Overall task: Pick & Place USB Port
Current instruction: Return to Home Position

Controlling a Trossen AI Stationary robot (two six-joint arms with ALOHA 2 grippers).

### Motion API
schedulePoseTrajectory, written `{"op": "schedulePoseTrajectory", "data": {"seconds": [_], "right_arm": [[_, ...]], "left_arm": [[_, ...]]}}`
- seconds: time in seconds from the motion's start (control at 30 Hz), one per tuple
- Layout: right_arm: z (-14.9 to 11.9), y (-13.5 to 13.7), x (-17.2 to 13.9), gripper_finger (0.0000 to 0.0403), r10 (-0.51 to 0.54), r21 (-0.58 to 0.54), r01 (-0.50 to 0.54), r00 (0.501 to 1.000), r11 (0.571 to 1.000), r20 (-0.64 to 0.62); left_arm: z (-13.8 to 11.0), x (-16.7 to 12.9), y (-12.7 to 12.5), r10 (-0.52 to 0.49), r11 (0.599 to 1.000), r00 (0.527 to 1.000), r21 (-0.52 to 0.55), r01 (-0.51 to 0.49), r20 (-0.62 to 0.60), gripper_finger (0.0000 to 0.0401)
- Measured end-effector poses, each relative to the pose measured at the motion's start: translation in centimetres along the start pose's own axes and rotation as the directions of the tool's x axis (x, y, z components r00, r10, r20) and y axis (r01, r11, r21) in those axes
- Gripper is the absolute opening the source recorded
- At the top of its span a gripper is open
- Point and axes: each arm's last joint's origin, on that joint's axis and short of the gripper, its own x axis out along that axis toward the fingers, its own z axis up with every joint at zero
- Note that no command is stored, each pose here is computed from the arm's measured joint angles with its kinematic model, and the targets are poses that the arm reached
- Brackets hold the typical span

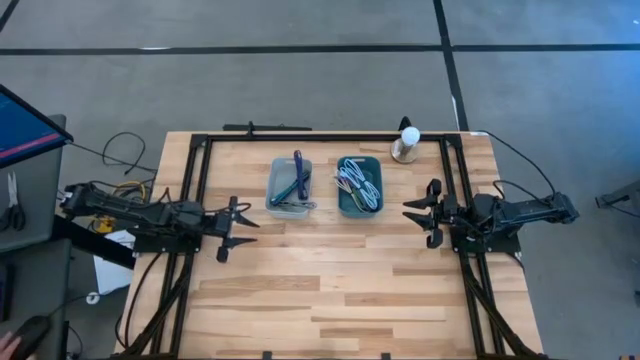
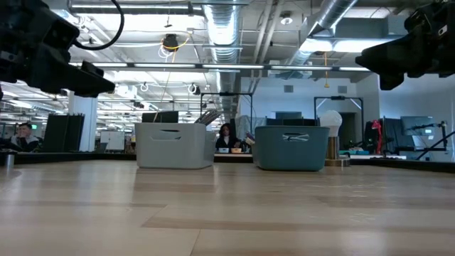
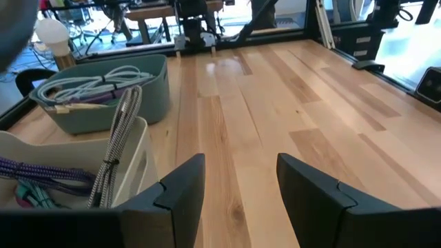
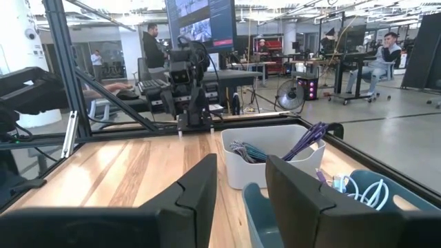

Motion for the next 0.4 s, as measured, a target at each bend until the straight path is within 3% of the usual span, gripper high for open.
{"op": "schedulePoseTrajectory", "data": {"seconds": [0.4], "right_arm": [[-0.01, 0.0, 0.0, 0.0118, 0.0, 0.0, 0.0, 1.0, 1.0, 0.0]], "left_arm": [[-0.46, 0.33, -0.09, -0.007, 1.0, 0.999, 0.005, 0.007, -0.054, 0.0182]]}}
